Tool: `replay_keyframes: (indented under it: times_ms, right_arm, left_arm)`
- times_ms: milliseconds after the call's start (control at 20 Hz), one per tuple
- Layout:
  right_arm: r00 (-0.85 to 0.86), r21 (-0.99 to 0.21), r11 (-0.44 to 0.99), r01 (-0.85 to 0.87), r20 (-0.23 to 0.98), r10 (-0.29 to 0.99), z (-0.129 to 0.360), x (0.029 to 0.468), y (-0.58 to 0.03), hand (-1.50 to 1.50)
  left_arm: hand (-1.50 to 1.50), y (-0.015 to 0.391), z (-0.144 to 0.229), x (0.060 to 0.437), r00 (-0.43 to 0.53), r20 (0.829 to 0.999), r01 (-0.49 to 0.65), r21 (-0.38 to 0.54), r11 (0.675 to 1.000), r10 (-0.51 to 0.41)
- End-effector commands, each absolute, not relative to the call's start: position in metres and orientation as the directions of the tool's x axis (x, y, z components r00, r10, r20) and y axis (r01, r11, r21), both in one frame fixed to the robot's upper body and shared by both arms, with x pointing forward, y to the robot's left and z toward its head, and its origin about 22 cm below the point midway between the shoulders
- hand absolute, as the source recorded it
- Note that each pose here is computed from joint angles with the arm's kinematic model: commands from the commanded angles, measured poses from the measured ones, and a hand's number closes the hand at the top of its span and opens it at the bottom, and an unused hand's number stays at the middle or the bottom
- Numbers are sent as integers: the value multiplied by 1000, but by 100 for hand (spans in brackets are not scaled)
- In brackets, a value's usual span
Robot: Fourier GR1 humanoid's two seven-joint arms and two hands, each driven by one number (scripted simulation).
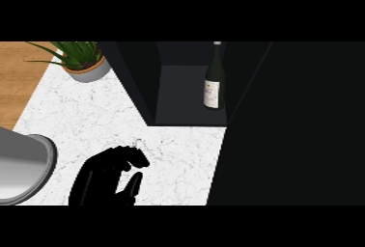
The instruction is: Pick up the wine, place it into the cabinet and close the cabinet
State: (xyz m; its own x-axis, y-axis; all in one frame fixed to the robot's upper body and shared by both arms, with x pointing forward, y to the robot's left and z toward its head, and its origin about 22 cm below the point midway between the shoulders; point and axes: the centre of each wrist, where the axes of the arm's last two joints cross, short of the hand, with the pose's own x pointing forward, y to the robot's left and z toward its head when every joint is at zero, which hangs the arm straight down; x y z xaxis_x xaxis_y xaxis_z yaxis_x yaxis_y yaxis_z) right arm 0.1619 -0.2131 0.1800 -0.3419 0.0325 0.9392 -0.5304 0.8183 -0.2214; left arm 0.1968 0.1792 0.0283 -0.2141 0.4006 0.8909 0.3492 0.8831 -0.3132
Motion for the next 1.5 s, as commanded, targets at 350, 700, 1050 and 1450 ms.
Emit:
replay_keyframes:
  times_ms: [350, 700, 1050, 1450]
  right_arm:
    - [-282, -146, 666, -731, 954, -100, 195, 123, -166, 150]
    - [-217, -126, 543, -830, 970, -106, 202, 101, -115, 150]
    - [-246, -179, 525, -832, 968, -60, 191, 107, -57, 150]
    - [-307, -127, 682, -720, 940, -148, 198, 129, -42, 150]
  left_arm:
    - [-150, 257, 73, 171, -245, 893, 301, -301, 905, 378]
    - [-150, 298, 67, 156, -277, 871, 230, -350, 908, 406]
    - [-150, 340, 57, 149, -281, 885, 149, -342, 928, 372]
    - [-150, 385, 62, 147, -291, 886, 190, -317, 929, 362]
